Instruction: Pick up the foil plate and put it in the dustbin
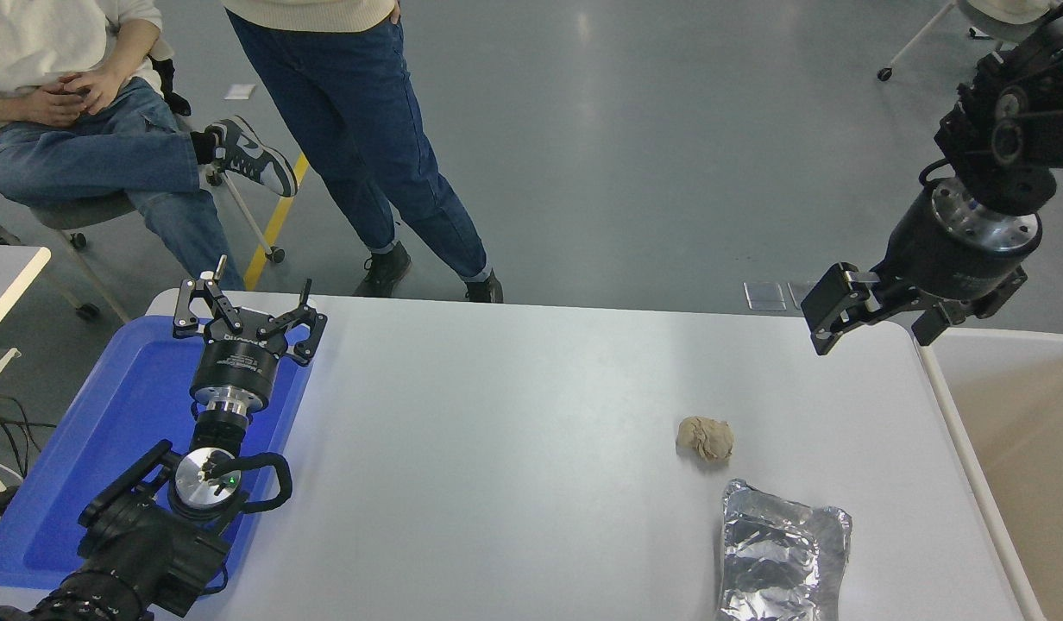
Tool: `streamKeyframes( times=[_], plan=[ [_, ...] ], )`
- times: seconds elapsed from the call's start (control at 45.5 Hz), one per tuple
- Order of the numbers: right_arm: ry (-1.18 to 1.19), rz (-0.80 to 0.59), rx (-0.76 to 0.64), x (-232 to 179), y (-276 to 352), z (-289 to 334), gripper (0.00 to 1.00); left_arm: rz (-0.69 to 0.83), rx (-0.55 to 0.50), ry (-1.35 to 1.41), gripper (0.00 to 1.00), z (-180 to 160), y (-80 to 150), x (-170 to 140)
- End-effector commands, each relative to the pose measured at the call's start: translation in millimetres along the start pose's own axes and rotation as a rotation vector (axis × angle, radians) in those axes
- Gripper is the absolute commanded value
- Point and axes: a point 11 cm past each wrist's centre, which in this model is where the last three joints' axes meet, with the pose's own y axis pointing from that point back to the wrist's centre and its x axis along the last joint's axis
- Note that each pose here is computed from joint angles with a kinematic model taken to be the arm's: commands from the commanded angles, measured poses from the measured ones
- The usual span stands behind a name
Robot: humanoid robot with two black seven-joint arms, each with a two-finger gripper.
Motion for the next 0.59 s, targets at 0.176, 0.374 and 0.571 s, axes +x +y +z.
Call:
streamKeyframes(
  times=[0.176,0.374,0.571],
  plan=[
    [-0.128,-0.069,0.077,-24.8,-27.4,31.6,1.00,-0.001,0.000,0.000,1.00,0.1,-0.5,-0.5],
    [-0.264,-0.120,0.126,-52.3,-53.5,70.7,1.00,-0.003,0.001,0.000,1.00,-0.3,-0.6,-0.9],
    [-0.305,-0.159,0.115,-67.1,-67.9,86.6,1.00,0.000,0.001,-0.001,1.00,-0.3,0.2,0.1]
  ],
)
